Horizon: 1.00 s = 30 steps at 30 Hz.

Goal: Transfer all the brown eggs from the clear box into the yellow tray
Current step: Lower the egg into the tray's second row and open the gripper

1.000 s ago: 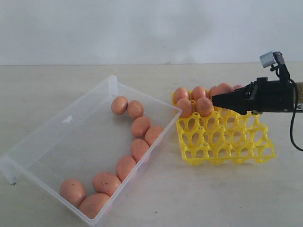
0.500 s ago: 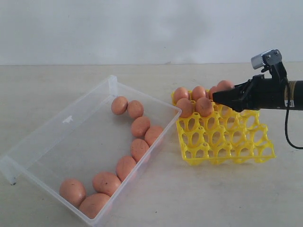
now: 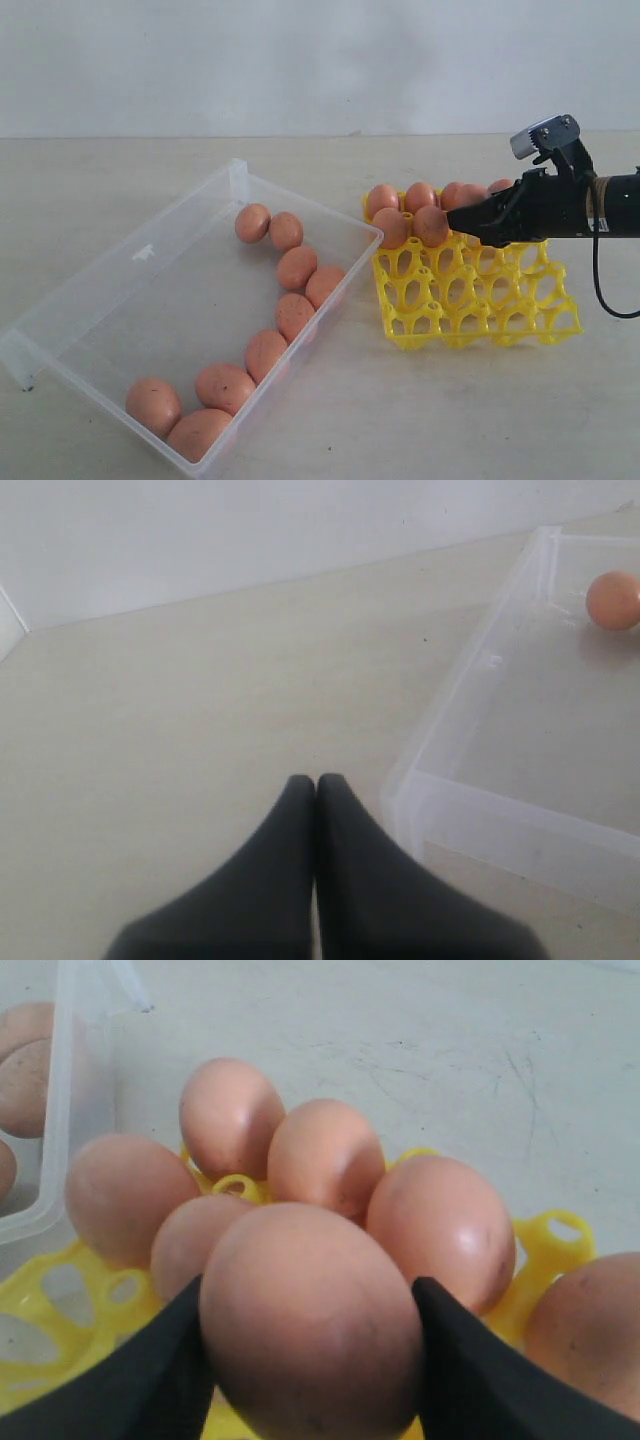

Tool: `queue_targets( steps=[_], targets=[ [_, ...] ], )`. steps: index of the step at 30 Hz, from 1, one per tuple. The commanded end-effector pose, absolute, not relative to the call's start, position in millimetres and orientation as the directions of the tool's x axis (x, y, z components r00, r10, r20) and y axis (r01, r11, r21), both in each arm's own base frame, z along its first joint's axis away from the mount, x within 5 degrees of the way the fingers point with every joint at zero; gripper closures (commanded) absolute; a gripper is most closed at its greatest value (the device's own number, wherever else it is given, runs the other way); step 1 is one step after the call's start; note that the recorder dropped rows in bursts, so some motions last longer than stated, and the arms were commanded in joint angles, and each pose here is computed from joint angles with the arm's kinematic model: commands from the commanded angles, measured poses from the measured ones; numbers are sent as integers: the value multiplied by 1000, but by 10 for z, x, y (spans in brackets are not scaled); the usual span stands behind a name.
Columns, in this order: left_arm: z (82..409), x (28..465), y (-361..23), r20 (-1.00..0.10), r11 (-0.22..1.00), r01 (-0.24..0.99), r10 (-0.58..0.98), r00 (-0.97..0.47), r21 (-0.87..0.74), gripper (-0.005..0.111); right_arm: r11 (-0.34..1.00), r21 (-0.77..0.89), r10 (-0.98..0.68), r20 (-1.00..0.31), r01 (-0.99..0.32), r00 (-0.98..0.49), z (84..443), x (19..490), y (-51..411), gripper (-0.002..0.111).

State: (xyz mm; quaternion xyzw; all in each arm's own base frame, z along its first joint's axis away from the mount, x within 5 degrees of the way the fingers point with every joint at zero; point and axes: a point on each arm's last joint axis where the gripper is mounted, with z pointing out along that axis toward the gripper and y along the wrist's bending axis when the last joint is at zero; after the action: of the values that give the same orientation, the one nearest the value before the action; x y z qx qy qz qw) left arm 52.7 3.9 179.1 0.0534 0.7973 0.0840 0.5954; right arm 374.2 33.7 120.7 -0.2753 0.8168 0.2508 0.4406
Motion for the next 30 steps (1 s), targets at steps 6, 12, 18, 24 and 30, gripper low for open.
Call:
queue_targets(
  steps=[6, 12, 18, 24, 30],
  targets=[
    [1804, 529, 37, -941, 980, -12, 189, -281, 201, 111, 728, 165, -221, -862, -666, -456, 1219, 3757, 331, 55],
    [1804, 529, 37, -941, 980, -12, 189, -281, 201, 111, 739, 175, -199, -866, -651, -459, 1228, 3770, 326, 39],
    [1811, 530, 37, -943, 980, -13, 190, -274, 201, 111, 747, 183, -183, -868, -640, -462, 1234, 3779, 322, 39],
    [1811, 530, 37, -943, 980, -13, 190, -274, 201, 111, 756, 380, 56, -848, -533, -527, 1319, 3822, 333, 39],
    [1811, 530, 37, -943, 980, -13, 190, -274, 201, 111, 556, 523, 213, -841, -646, -498, 1528, 3747, 479, 55]
  ],
)
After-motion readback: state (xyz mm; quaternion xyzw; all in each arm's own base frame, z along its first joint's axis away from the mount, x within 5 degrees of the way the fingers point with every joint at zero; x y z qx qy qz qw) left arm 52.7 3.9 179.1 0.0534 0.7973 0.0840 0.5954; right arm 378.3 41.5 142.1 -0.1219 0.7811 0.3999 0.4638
